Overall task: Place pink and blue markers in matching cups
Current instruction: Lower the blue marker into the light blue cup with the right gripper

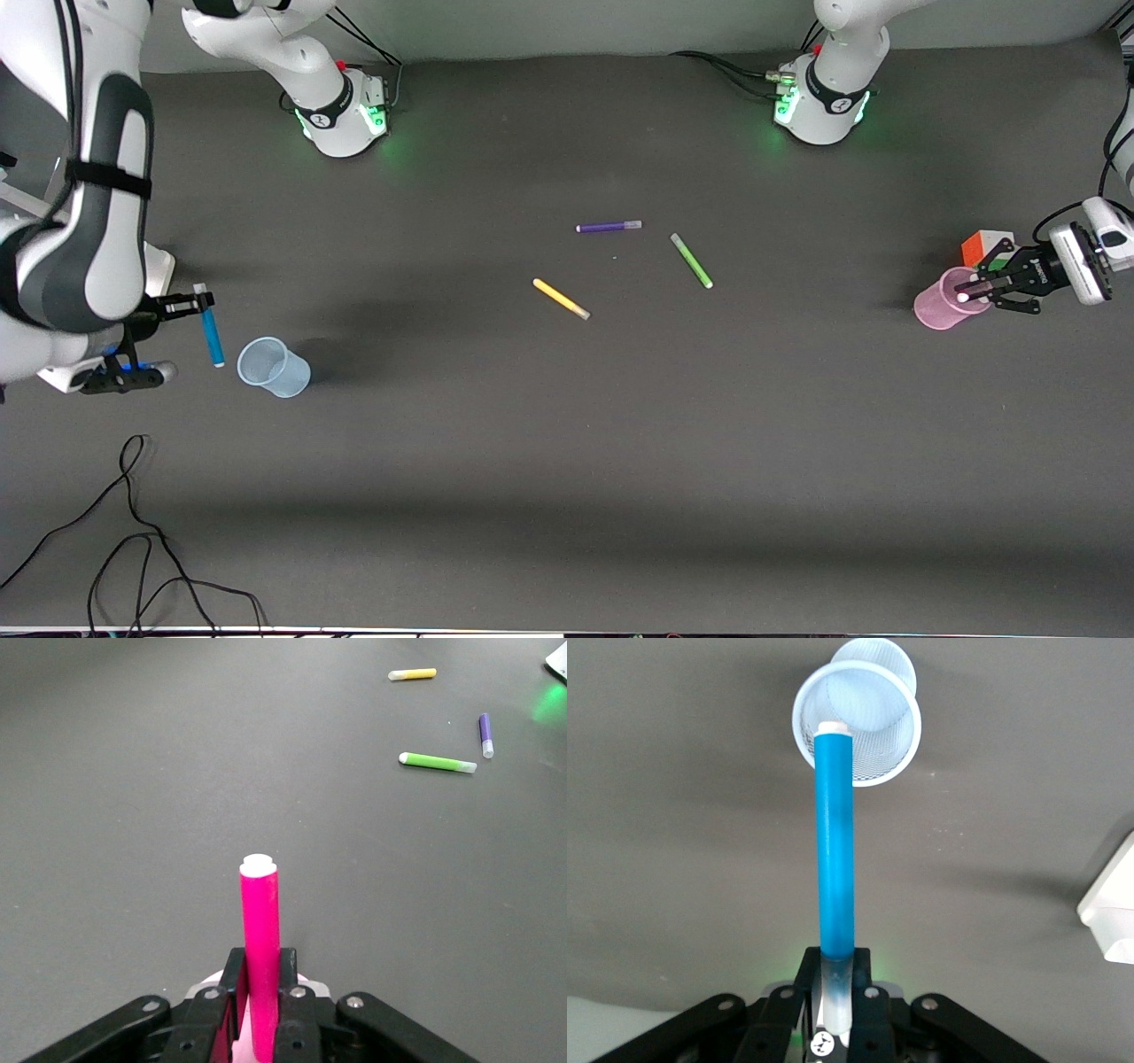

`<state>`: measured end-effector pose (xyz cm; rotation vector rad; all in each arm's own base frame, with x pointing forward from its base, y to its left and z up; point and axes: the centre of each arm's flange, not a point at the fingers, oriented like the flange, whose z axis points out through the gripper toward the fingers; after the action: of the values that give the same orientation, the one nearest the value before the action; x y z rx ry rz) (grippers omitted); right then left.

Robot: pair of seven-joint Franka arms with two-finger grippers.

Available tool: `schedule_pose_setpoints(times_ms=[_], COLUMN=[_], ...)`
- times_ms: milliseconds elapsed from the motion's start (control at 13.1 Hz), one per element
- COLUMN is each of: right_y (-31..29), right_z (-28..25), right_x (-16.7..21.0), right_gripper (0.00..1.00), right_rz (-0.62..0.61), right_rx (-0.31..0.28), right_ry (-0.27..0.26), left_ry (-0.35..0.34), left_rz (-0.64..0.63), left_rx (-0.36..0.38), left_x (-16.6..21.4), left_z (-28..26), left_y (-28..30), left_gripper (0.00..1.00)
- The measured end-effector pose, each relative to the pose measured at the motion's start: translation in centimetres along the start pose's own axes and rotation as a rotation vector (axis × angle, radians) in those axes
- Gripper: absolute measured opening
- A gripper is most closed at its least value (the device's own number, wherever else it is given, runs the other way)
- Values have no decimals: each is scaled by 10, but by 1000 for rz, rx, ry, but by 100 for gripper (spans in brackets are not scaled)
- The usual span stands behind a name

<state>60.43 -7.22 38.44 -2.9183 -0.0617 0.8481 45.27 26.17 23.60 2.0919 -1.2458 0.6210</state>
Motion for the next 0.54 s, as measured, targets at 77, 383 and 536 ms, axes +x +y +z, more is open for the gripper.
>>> schedule_pose_setpoints(times_ms=[77,383,536], right_y=[4,10,13], right_z=[9,40,54], right_x=[8,27,32], right_gripper=[17,17,17], right_rz=[5,20,23], right_rx=[9,43,55], right_ry=[-18,-87,-127], left_ry=[1,6,8], left_rz=[-3,0,6], left_rx=[-4,-6,-1], left_x=[-2,-1,2], left_z=[2,3,1], left_y=[0,-1,-3], left_gripper=[20,54,78])
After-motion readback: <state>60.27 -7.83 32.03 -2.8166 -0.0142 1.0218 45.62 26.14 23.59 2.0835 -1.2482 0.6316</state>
